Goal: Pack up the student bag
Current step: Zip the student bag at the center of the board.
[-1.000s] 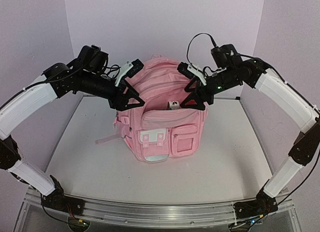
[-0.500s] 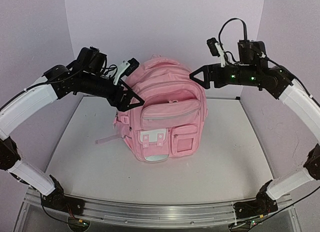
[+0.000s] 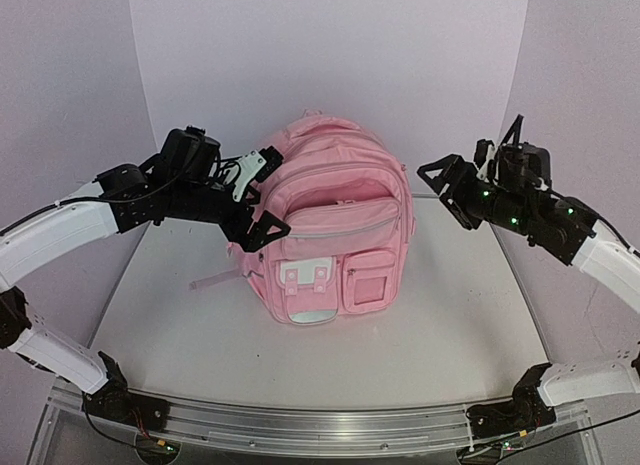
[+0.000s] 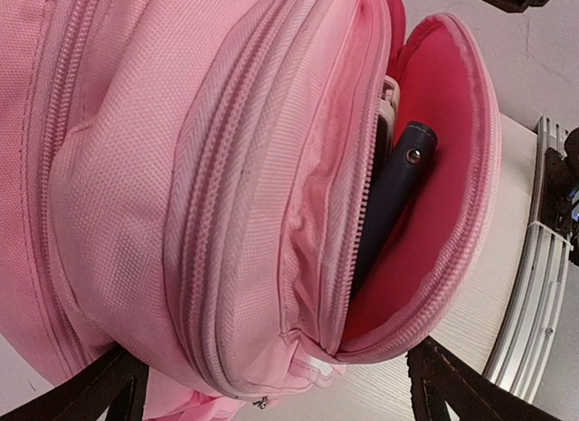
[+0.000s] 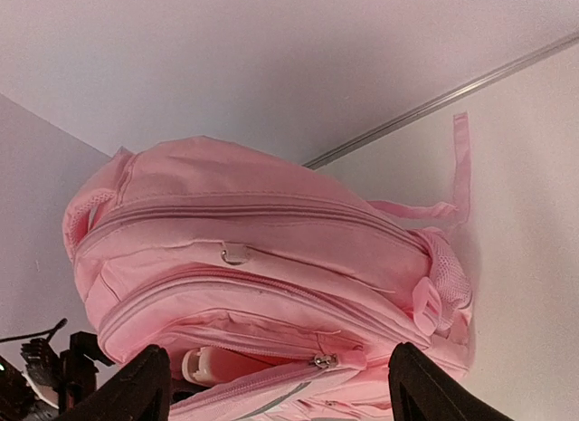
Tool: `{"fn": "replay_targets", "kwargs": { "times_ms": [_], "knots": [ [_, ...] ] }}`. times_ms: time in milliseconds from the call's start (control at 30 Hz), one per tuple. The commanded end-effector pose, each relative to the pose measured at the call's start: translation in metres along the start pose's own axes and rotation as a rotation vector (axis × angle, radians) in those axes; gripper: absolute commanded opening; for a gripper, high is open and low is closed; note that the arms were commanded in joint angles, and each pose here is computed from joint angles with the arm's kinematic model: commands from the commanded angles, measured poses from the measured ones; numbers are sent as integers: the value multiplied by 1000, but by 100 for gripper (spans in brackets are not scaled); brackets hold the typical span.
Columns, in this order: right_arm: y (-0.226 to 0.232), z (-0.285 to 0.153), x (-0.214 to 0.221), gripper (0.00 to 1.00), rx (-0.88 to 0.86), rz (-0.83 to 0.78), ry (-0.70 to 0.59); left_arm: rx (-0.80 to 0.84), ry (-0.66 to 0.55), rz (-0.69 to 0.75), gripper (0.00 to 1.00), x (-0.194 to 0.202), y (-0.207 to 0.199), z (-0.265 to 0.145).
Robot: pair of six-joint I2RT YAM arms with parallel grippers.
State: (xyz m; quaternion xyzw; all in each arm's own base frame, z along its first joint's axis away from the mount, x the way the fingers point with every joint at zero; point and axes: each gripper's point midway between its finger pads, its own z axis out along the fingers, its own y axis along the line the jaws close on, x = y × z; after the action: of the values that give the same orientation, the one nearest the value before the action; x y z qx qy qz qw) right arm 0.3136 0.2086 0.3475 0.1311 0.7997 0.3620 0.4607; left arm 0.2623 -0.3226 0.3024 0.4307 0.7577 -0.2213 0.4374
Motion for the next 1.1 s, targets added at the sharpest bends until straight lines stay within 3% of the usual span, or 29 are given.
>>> {"fn": "replay_targets", "kwargs": {
  "times_ms": [0, 200, 500, 867, 1067],
  "knots": [
    [2, 16, 11, 78, -105, 287, -16, -3, -113, 40, 100, -24, -3, -6],
    [-8, 34, 42, 73, -183, 458, 48, 5, -113, 27, 100, -23, -3, 6],
    [-26, 51, 61, 68, -195, 567, 53, -151, -138, -26, 98, -26, 24, 16],
    [-35, 51, 60, 68, -257, 699, -14, -87, -131, -17, 69, -28, 14, 26],
    [-30, 56, 61, 69, -302, 753, -25, -88, -124, -19, 59, -27, 14, 25]
  ]
}}
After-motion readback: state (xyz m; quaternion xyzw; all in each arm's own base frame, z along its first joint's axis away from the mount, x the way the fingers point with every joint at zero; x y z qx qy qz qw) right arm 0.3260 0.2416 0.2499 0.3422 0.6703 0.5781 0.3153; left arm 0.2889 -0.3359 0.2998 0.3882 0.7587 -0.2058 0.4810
